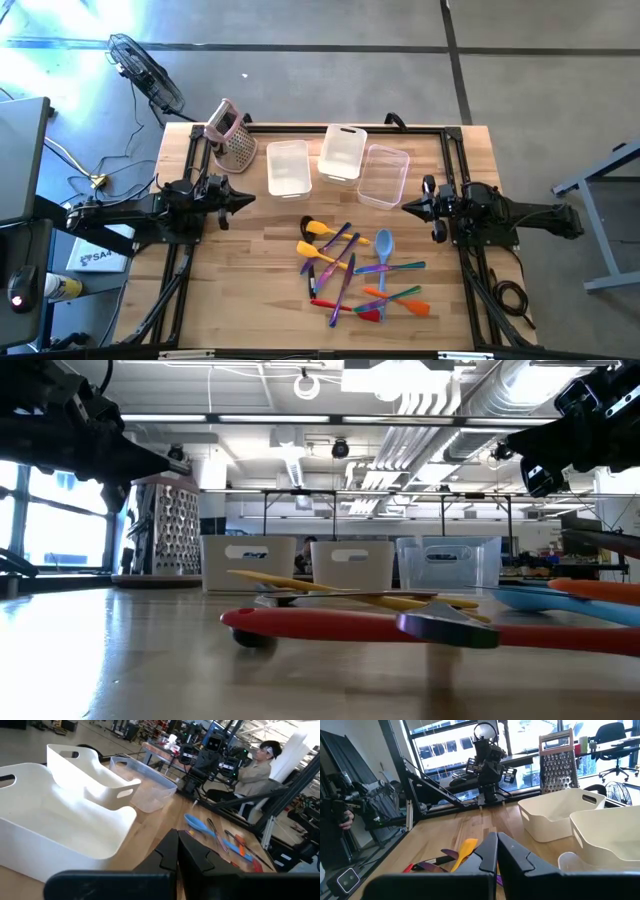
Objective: Pick & Place Kitchen Items
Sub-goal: Put the violet table knife into the left white bin
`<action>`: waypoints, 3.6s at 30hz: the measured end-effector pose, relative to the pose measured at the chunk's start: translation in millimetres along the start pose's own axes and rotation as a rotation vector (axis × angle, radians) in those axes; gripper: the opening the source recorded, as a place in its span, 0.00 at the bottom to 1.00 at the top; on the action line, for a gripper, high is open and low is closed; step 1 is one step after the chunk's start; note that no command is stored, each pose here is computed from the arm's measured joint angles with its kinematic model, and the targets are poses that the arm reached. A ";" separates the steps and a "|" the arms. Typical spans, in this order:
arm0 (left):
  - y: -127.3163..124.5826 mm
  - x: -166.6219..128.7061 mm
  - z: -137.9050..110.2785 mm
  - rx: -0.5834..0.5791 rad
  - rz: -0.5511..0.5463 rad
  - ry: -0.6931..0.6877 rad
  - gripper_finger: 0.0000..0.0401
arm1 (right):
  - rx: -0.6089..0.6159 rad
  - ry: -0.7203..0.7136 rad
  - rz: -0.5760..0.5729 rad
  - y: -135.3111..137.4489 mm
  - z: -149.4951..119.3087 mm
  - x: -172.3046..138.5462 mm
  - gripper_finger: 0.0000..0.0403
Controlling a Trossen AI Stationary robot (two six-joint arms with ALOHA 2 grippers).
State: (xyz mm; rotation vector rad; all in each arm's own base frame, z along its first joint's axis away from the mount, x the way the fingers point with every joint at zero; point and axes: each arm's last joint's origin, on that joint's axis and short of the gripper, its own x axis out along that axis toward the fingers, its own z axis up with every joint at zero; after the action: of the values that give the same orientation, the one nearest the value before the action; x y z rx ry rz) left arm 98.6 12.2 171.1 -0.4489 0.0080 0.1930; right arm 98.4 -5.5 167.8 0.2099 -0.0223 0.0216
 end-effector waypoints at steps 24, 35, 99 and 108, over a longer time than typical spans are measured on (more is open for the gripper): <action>-16.7 -7.4 30.5 0.040 -0.143 -0.113 0.00 | 0.000 0.000 0.000 0.0 0.0 0.0 0.01; -51.1 -23.1 104.8 0.043 -0.199 -0.239 0.00 | 0.000 0.000 0.000 0.0 -0.1 0.0 0.01; -199.4 123.9 162.0 -0.177 -0.378 -0.046 0.45 | 0.189 -0.427 0.562 50.2 169.3 -31.7 0.46; -261.3 129.0 156.5 -0.196 -0.102 0.124 0.45 | 0.106 -0.354 0.606 54.5 180.5 -27.2 0.50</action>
State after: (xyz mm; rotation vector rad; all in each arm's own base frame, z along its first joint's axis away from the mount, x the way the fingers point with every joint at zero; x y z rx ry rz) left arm 268.7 -127.2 418.1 -0.6545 0.0882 0.0656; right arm 66.3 9.6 355.0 0.3044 -0.4382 0.5907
